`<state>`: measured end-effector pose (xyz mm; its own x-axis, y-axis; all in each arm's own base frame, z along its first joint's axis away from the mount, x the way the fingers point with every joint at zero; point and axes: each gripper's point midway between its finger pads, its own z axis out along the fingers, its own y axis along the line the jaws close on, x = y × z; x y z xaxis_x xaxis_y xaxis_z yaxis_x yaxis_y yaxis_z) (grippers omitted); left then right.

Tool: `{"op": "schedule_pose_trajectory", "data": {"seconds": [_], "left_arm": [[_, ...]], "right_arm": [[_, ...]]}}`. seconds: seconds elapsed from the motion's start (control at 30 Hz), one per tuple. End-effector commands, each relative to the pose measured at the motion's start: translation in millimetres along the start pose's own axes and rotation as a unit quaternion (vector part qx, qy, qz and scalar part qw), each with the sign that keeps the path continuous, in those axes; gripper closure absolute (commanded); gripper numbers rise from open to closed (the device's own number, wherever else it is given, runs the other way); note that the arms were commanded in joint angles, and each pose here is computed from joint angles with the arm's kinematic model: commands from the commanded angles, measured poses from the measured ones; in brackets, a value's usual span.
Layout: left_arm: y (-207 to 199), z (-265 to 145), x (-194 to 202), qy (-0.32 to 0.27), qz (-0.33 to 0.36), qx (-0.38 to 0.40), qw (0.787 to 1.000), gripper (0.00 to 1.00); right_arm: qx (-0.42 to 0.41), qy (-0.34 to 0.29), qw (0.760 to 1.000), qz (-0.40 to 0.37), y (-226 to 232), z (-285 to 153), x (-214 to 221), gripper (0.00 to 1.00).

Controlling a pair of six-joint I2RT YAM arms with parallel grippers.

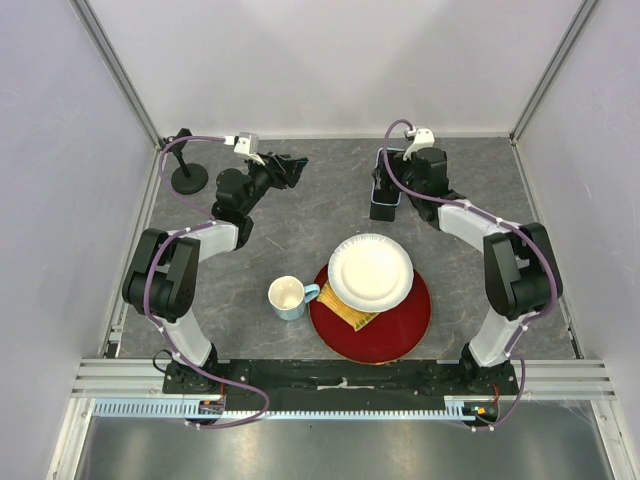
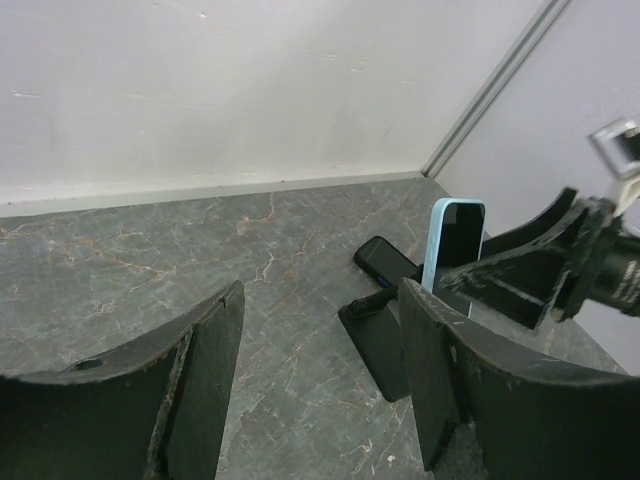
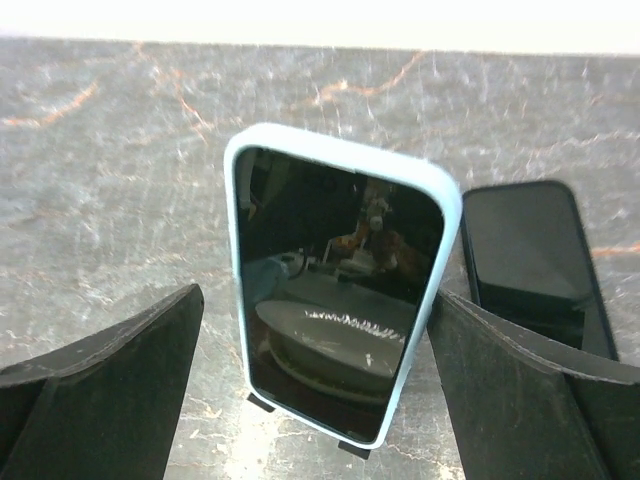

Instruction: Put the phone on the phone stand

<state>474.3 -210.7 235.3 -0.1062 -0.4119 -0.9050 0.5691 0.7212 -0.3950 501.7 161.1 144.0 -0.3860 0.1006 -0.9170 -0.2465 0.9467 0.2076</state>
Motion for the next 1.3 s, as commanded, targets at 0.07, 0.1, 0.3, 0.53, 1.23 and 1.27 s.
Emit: {"op": "schedule_pose_trajectory", "data": {"seconds": [0.07, 0.1, 0.3, 0.53, 1.23, 1.27], "left_arm": [[-7.2, 7.9, -16.4, -0.02, -0.002, 0.015, 1.0, 0.31], [-6.2, 7.8, -15.7, -0.019, -0.003, 0.013, 1.0, 0.31], [15.2, 10.2, -16.0, -0.011, -0.013, -0.049, 0.999, 0.35], [31.0, -2.2, -23.9, 0.005, -0.041, -0.132, 0.99, 0.43], [68.2, -184.4, -60.8, 0.04, -0.172, -0.427, 0.887, 0.19], [77.1, -187.9, -67.3, 0.03, -0.185, -0.434, 0.881, 0.18]], "right_arm": [[0.026, -0.076, 0.997, -0.01, 1.0, -35.0, -65.1, 0.02], [0.04, -0.078, 0.996, -0.009, -3.1, -38.3, -68.3, 0.02], [0.214, -0.11, 0.971, -0.01, -49.5, -89.4, -100.6, 0.02], [0.134, -0.139, 0.979, -0.062, 25.4, -92.5, -114.6, 0.02], [-0.09, -0.111, 0.956, -0.258, 109.6, -107.6, -88.5, 0.02], [-0.078, -0.111, 0.954, -0.268, 104.1, -108.4, -87.3, 0.02]]}}
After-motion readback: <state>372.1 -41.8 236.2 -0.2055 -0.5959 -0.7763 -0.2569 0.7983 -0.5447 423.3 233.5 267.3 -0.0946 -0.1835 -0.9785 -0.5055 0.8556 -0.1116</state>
